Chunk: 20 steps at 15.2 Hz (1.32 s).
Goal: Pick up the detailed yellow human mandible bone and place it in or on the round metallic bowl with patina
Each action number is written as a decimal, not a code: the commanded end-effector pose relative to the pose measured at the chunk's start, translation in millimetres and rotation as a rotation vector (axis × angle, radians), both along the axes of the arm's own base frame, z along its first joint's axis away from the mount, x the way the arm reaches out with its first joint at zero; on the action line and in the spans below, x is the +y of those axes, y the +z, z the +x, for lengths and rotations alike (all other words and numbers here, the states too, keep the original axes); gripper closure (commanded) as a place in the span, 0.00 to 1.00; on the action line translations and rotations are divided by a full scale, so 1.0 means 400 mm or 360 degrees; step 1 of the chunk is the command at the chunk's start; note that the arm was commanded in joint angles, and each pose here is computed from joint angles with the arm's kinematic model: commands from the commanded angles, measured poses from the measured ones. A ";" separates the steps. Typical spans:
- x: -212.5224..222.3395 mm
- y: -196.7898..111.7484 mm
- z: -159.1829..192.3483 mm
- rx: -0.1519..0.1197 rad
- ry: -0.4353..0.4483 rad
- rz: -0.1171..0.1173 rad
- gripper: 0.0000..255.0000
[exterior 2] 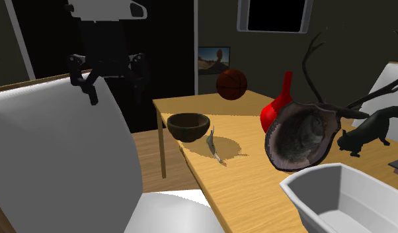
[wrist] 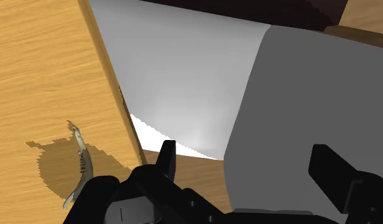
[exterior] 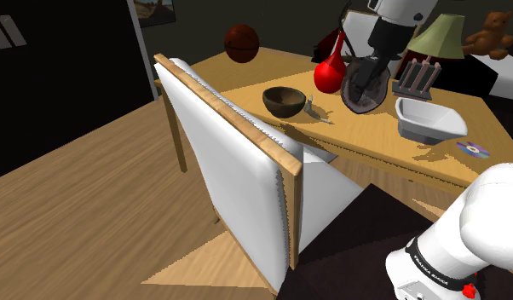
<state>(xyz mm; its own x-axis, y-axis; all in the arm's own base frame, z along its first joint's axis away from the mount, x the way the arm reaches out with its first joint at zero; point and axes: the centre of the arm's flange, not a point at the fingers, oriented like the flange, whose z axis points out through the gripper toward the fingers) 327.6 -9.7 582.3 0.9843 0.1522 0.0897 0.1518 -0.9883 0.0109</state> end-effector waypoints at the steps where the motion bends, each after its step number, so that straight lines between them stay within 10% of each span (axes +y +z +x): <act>1: 0.000 0.000 0.000 0.0000 0.0000 0.0000 0.00; 20: -0.492 -0.304 0.347 -0.0013 0.0195 0.0250 0.00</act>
<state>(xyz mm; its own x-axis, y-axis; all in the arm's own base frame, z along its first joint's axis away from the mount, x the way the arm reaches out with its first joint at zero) 457.8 -197.8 469.7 0.9609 0.2466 0.1261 0.2628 -0.9555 -0.1339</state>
